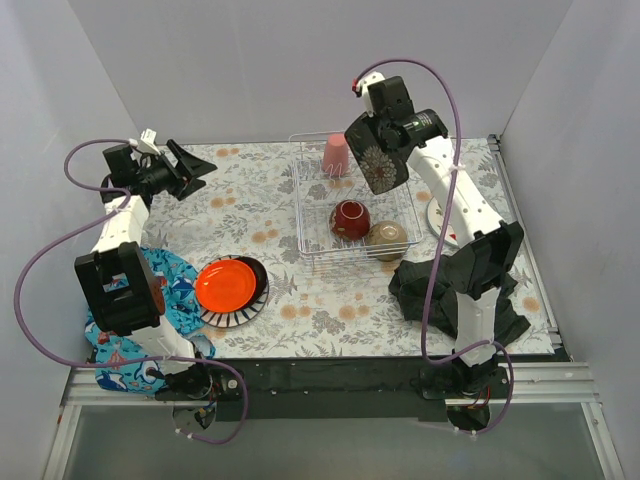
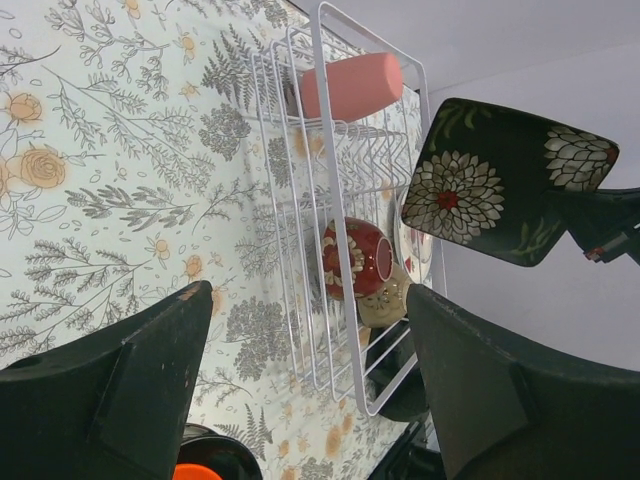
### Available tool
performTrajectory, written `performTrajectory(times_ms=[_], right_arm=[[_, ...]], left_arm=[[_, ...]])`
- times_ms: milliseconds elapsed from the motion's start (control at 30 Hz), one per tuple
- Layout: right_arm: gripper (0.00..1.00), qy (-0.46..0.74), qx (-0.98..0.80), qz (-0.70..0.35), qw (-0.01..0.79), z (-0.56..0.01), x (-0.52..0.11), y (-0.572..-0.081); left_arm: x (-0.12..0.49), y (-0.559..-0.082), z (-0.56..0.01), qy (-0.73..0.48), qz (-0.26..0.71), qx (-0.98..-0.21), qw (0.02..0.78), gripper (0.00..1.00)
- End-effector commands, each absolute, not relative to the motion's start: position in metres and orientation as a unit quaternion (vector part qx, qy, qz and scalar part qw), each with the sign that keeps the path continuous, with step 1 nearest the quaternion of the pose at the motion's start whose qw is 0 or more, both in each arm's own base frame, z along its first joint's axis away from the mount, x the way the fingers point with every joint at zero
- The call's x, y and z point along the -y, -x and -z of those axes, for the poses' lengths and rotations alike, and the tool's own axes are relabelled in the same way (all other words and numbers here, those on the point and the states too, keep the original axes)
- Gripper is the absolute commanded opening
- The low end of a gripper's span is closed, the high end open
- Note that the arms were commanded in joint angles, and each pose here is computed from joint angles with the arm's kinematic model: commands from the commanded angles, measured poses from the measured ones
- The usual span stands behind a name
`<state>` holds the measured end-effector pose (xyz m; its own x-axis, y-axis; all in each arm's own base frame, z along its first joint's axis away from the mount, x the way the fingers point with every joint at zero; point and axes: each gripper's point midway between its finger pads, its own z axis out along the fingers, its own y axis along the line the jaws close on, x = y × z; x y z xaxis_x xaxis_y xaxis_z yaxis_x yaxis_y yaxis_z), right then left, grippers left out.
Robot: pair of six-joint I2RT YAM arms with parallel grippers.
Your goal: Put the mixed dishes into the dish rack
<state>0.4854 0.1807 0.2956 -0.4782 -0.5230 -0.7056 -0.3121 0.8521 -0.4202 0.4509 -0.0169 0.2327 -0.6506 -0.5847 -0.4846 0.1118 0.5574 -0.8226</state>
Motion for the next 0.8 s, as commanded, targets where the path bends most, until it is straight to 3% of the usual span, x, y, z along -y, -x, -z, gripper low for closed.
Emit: performTrajectory(times_ms=[0,767], right_arm=[[0.01,0.164,-0.798,0.139,0.563,-0.391,-0.152,-0.496],[0.01,0.033,-0.825,0.188,0.532,-0.345,-0.123,-0.502]], left_arm=[[0.012,-0.449,-0.229,0.148,0.437,-0.793,0.398,0.78],[0.004,-0.453,-0.209,0.173,0.438,-0.796,0.379,0.77]])
